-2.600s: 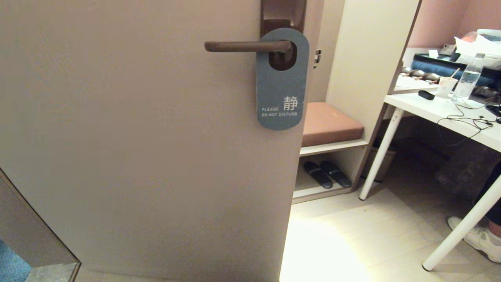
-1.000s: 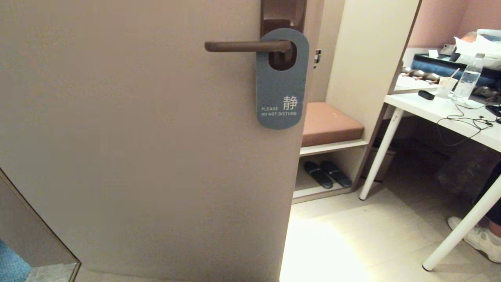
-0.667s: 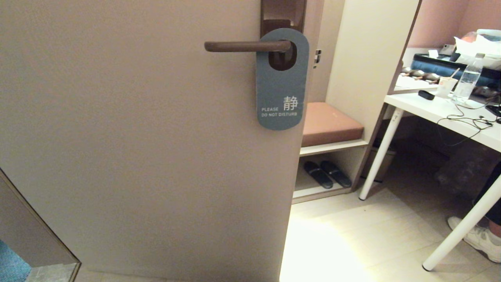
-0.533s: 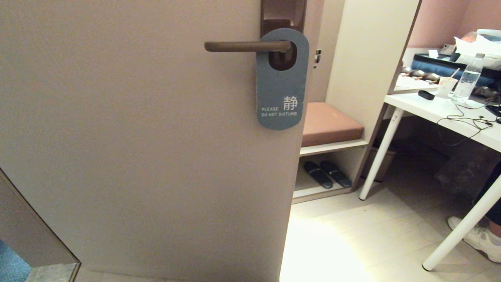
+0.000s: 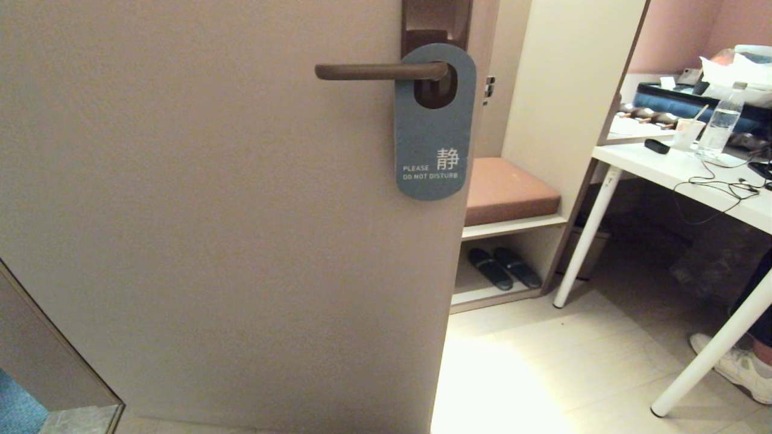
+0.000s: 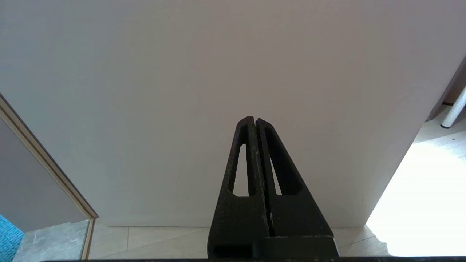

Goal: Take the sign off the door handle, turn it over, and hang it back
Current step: Take down the sign

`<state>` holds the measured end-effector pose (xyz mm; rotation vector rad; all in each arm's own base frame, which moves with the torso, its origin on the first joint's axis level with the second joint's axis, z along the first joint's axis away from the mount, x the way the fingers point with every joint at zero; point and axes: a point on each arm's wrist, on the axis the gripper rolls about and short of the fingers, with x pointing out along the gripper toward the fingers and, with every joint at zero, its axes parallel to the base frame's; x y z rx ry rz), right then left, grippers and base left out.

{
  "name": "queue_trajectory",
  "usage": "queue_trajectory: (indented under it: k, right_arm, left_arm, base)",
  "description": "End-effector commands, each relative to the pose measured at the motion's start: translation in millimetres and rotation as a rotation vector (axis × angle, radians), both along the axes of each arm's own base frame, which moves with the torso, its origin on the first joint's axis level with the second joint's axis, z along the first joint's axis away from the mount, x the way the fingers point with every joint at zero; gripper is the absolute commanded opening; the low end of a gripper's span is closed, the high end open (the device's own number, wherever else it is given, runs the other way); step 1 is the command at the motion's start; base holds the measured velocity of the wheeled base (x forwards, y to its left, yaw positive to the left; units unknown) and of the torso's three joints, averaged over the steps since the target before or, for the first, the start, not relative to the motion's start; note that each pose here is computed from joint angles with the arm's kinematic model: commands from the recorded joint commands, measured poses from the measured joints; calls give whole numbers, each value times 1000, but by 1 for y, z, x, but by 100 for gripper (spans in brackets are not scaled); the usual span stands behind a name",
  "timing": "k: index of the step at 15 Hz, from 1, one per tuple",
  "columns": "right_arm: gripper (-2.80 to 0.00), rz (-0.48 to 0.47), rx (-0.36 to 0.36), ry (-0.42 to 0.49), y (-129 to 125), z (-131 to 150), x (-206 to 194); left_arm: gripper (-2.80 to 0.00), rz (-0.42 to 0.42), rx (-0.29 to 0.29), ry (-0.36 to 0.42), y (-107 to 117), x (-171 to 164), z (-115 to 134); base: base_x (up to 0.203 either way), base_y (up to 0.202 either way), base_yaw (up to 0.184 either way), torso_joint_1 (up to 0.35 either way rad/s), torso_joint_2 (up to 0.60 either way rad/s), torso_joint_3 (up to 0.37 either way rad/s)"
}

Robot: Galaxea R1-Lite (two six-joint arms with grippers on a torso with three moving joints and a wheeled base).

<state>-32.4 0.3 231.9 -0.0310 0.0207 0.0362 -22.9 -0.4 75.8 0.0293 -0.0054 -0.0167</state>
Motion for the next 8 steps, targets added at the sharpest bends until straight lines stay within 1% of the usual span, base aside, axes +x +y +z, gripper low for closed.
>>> queue_trajectory:
  k: [1, 3, 5, 6, 8]
  right_arm:
    - [-280, 26, 22, 84, 1, 5, 21]
    - [-280, 61, 76, 152, 2, 14, 43]
    - [-280, 100, 105, 201, 4, 25, 71]
    - [-280, 101, 110, 215, 5, 32, 86]
    - [-280, 73, 126, 235, 6, 44, 117]
  left_arm:
    - [-280, 0, 0, 1, 0, 0, 0]
    - [-280, 0, 0, 1, 0, 0, 0]
    - [-280, 0, 0, 1, 0, 0, 0]
    - [-280, 0, 0, 1, 0, 0, 0]
    - [-280, 0, 0, 1, 0, 0, 0]
  base:
    - [0, 0, 0, 0, 0, 0]
    - [0, 0, 0, 0, 0, 0]
    - [0, 0, 0, 0, 0, 0]
    - [0, 0, 0, 0, 0, 0]
    - [0, 0, 0, 0, 0, 0]
